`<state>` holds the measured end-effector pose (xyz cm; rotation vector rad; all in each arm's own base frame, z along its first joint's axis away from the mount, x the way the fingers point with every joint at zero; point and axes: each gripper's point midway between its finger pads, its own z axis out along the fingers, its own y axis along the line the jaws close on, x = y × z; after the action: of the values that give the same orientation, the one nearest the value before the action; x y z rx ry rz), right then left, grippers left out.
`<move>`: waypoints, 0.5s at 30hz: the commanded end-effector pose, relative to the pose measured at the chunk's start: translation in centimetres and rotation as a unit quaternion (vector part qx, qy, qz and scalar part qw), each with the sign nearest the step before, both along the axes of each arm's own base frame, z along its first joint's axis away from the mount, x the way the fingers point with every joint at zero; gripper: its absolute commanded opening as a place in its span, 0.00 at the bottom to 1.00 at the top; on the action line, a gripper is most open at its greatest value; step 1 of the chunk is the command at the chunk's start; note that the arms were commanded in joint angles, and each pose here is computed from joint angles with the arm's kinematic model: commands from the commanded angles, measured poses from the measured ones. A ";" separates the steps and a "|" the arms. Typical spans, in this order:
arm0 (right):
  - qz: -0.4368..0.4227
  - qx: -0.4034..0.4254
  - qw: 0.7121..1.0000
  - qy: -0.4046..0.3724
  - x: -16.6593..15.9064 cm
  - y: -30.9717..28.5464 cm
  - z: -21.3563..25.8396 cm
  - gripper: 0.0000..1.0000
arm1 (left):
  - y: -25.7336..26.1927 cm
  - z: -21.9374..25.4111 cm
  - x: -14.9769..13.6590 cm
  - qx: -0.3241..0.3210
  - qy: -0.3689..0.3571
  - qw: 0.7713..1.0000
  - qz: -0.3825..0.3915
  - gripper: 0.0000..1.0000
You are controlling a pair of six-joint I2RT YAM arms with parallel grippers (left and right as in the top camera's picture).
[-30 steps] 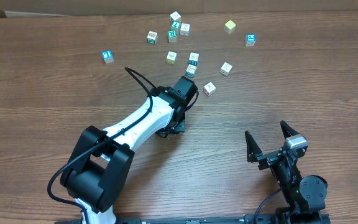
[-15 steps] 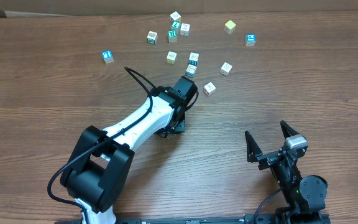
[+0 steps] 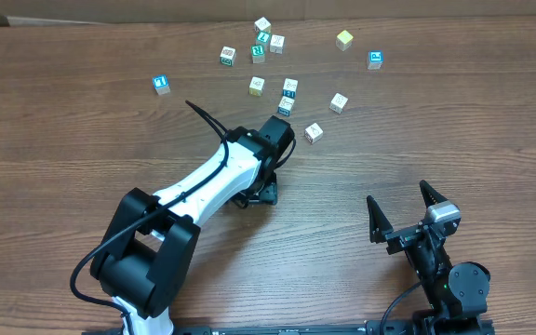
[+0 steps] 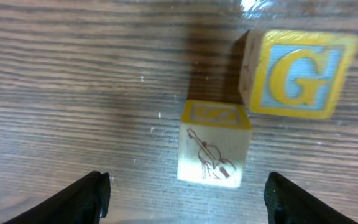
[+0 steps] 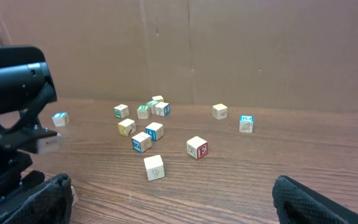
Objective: Form a circle
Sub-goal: 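Lift the left gripper and move it left toward the blue block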
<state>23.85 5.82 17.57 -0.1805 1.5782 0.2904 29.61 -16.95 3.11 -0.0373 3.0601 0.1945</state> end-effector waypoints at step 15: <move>0.002 0.000 1.000 -0.002 0.0 0.1 -0.2 1.00 | 2.4 8.4 6.9 -0.016 -0.079 0.996 0.033 0.88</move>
<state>23.85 5.82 17.57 -0.1805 1.5781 0.2898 35.00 -16.78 10.16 -0.0883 2.9508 0.1142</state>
